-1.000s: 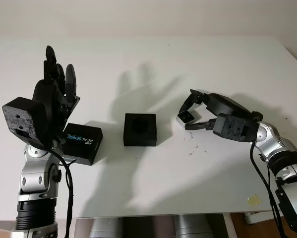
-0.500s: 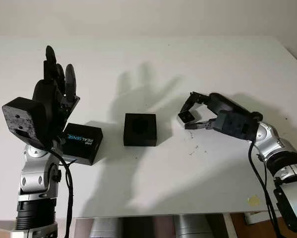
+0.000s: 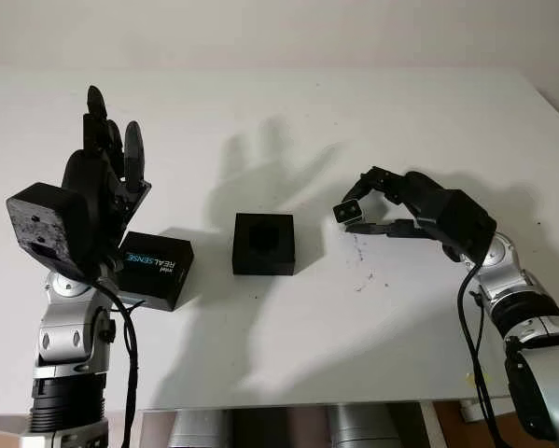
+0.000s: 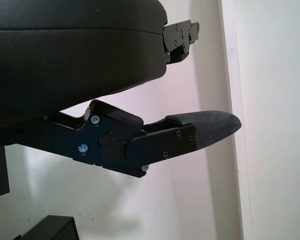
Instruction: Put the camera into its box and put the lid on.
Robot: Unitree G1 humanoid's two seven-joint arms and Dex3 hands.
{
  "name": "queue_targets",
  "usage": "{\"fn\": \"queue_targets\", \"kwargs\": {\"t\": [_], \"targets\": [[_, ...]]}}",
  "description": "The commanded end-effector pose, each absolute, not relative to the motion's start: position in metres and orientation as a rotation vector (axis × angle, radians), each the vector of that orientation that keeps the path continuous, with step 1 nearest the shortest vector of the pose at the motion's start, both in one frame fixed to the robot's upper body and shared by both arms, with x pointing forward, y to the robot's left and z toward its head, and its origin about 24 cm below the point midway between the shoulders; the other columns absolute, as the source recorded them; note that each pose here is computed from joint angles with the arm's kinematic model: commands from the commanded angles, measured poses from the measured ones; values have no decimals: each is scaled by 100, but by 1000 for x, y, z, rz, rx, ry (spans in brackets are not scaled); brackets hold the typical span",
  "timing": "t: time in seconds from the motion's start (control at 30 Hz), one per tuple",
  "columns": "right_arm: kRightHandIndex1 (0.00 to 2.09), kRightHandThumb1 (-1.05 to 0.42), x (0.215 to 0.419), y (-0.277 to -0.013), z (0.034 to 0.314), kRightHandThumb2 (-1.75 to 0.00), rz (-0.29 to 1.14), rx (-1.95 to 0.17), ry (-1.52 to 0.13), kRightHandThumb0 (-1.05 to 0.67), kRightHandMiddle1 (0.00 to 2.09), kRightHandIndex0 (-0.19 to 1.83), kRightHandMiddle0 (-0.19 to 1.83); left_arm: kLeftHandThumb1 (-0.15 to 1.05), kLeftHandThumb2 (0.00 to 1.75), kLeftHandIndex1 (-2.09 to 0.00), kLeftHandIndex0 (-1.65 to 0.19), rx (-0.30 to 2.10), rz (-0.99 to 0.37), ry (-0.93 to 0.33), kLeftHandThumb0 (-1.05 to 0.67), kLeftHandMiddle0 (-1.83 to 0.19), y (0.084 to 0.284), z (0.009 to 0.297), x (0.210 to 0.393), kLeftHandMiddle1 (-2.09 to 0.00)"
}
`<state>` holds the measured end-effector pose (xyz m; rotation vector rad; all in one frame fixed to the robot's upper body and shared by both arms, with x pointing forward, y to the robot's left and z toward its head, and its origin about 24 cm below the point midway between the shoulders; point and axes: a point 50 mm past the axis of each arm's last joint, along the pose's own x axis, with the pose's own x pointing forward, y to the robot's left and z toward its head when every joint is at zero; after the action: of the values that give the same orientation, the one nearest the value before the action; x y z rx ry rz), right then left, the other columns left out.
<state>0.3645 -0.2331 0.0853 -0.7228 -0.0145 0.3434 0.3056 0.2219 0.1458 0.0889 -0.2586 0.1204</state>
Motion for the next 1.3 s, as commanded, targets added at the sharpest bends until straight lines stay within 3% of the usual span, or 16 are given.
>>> {"fn": "queue_targets", "kwargs": {"t": [0.0, 0.7, 1.27], "targets": [[6, -95, 363, -231, 85, -6, 339, -703, -42, -52, 154, 23, 35, 105, 64, 0, 19, 103, 114, -276, -70, 19, 223, 151, 304, 0], [5, -96, 349, -193, 93, -6, 295, -556, -362, -47, 153, 23, 32, 105, 64, 0, 19, 104, 117, -257, -71, 19, 227, 153, 302, 0], [5, -96, 342, -160, 86, -5, 393, -414, -371, -49, 154, 21, 33, 105, 65, 0, 19, 117, 117, -251, -71, 19, 227, 154, 301, 0]]}}
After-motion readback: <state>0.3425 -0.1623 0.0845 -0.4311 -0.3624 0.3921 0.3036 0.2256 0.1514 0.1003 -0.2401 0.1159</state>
